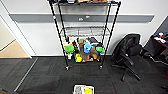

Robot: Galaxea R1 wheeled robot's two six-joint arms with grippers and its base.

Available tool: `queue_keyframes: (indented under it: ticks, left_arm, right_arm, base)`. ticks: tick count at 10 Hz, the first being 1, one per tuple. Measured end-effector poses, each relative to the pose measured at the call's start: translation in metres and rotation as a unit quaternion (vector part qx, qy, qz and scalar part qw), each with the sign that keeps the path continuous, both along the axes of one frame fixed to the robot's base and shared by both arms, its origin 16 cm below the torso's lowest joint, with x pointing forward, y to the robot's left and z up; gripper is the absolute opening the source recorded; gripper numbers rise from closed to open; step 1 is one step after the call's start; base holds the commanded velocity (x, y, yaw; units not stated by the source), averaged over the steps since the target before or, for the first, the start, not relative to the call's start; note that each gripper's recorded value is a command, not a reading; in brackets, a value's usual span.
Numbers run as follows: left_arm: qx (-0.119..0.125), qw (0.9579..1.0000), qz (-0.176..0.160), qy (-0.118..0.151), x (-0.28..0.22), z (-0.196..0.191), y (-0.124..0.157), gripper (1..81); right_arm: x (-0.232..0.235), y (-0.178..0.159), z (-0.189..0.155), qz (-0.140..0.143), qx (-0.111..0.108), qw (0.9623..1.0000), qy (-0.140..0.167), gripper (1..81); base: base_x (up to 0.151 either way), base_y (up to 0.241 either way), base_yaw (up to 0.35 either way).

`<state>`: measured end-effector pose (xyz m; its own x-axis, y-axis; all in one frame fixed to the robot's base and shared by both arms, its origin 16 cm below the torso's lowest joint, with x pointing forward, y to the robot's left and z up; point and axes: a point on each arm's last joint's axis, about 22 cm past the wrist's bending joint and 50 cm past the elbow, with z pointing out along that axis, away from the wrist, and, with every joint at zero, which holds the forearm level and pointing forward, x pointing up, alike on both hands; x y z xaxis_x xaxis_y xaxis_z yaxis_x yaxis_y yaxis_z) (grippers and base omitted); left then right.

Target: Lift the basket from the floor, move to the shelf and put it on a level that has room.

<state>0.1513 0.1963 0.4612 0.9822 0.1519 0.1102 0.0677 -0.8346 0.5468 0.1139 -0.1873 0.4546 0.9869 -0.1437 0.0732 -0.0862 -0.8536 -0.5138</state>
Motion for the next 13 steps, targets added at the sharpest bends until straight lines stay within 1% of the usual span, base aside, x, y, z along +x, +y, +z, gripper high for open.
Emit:
queue_keyframes:
  ticks: [1, 4, 8, 10, 12, 13]
  left_arm:
    - [0.000, 1.0000, 0.000, 0.000, 0.000, 0.000, 0.000, 81.1]
    - [0.000, 1.0000, 0.000, -0.001, 0.002, 0.000, 0.000, 81.1]
    - [0.001, 0.9999, -0.001, 0.010, -0.010, -0.001, 0.001, 81.1]
    - [0.002, 0.9999, 0.008, 0.015, -0.010, -0.001, 0.003, 81.1]
    - [0.002, 0.9998, 0.011, 0.014, -0.004, 0.000, 0.005, 81.1]
    - [0.001, 0.9994, 0.027, 0.019, 0.005, 0.001, 0.005, 81.1]
  right_arm:
    - [-0.001, 0.000, 0.000, 0.000, 0.000, 1.0000, 0.001, 81.1]
    - [0.000, -0.002, -0.001, 0.000, -0.002, 1.0000, 0.001, 81.1]
    - [-0.003, -0.004, -0.002, 0.000, -0.004, 1.0000, 0.003, 81.1]
    - [-0.001, -0.007, -0.004, 0.000, -0.010, 0.9999, 0.001, 81.1]
    - [0.014, 0.001, -0.002, -0.001, -0.005, 1.0000, -0.007, 81.1]
    - [0.021, 0.004, -0.002, -0.001, -0.003, 0.9999, -0.012, 81.1]
  base:
    - [0.066, 0.000, 0.000]
    - [0.000, 0.000, 0.000]
    - [0.000, 0.000, 0.000]
    - [0.000, 0.000, 0.000]
    - [0.000, 0.000, 0.000]
    - [0.000, 0.000, 0.000]
